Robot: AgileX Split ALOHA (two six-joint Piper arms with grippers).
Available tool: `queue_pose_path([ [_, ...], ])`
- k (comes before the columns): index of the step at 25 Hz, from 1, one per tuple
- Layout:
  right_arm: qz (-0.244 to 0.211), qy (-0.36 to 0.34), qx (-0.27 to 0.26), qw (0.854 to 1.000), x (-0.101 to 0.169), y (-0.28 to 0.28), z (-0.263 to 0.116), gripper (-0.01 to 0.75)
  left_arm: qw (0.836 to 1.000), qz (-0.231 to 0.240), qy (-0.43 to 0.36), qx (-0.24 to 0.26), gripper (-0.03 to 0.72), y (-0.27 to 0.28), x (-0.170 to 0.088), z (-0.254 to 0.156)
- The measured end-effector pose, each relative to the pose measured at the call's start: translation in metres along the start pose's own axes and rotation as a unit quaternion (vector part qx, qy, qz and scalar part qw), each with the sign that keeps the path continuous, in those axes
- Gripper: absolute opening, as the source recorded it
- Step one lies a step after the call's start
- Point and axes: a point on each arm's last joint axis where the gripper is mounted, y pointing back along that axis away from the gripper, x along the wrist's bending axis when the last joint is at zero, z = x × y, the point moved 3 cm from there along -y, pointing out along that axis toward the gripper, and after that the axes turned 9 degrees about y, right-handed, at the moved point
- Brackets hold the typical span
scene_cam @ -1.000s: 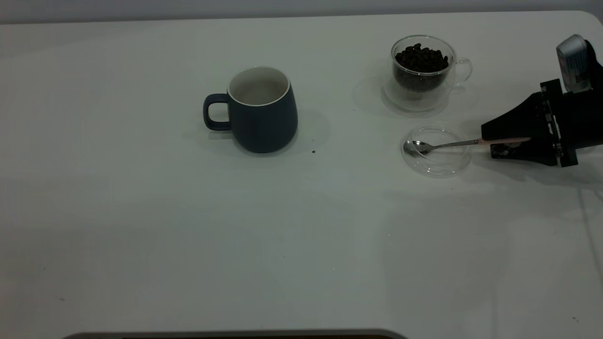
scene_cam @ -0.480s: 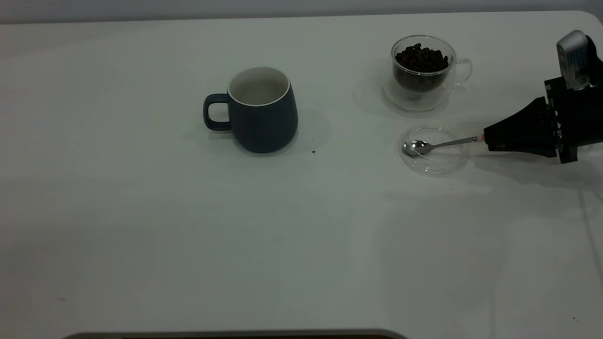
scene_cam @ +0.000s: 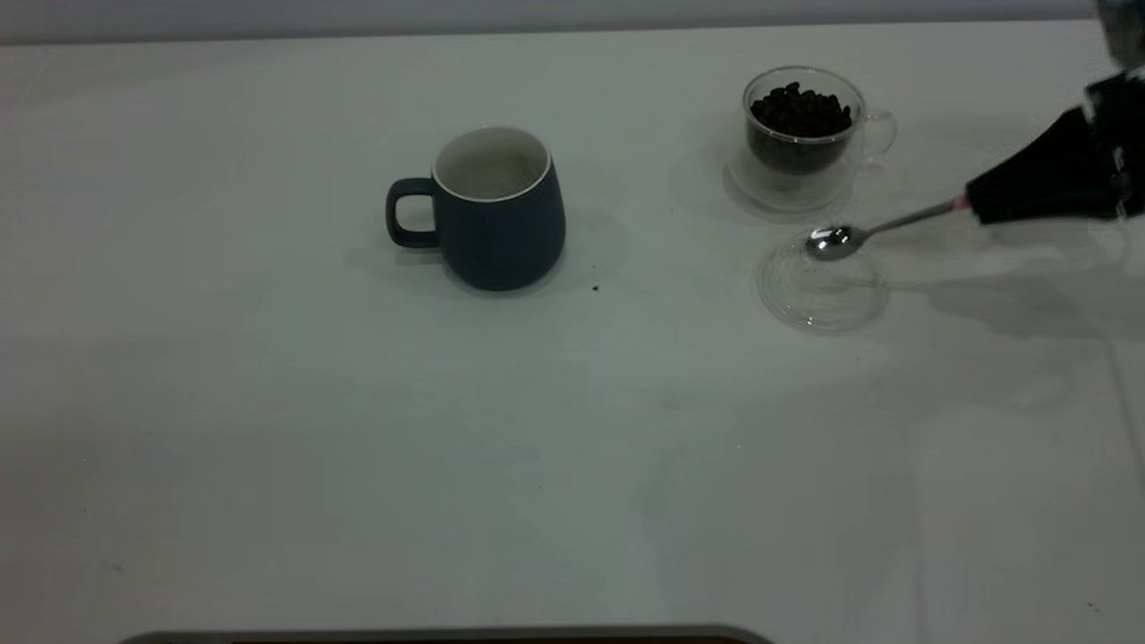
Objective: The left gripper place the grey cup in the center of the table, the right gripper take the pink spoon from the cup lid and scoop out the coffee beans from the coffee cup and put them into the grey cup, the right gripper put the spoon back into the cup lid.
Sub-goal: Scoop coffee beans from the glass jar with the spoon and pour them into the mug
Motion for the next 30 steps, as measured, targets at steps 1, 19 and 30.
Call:
queue_pose_path([
  [1, -0.005, 0.010, 0.000, 1.000, 0.006, 0.007, 0.007, 0.095, 1.000, 0.000, 0.000, 0.000, 0.452, 0.000, 0.000, 0.000],
  [19, -0.040, -0.024, -0.084, 0.995, -0.012, 0.005, 0.088, 0.095, 1.000, 0.000, 0.001, 0.000, 0.451, 0.000, 0.000, 0.000],
  [30, -0.033, -0.067, -0.076, 0.994, -0.027, -0.017, 0.078, 0.095, 1.000, 0.000, 0.001, 0.000, 0.451, 0.000, 0.000, 0.000],
])
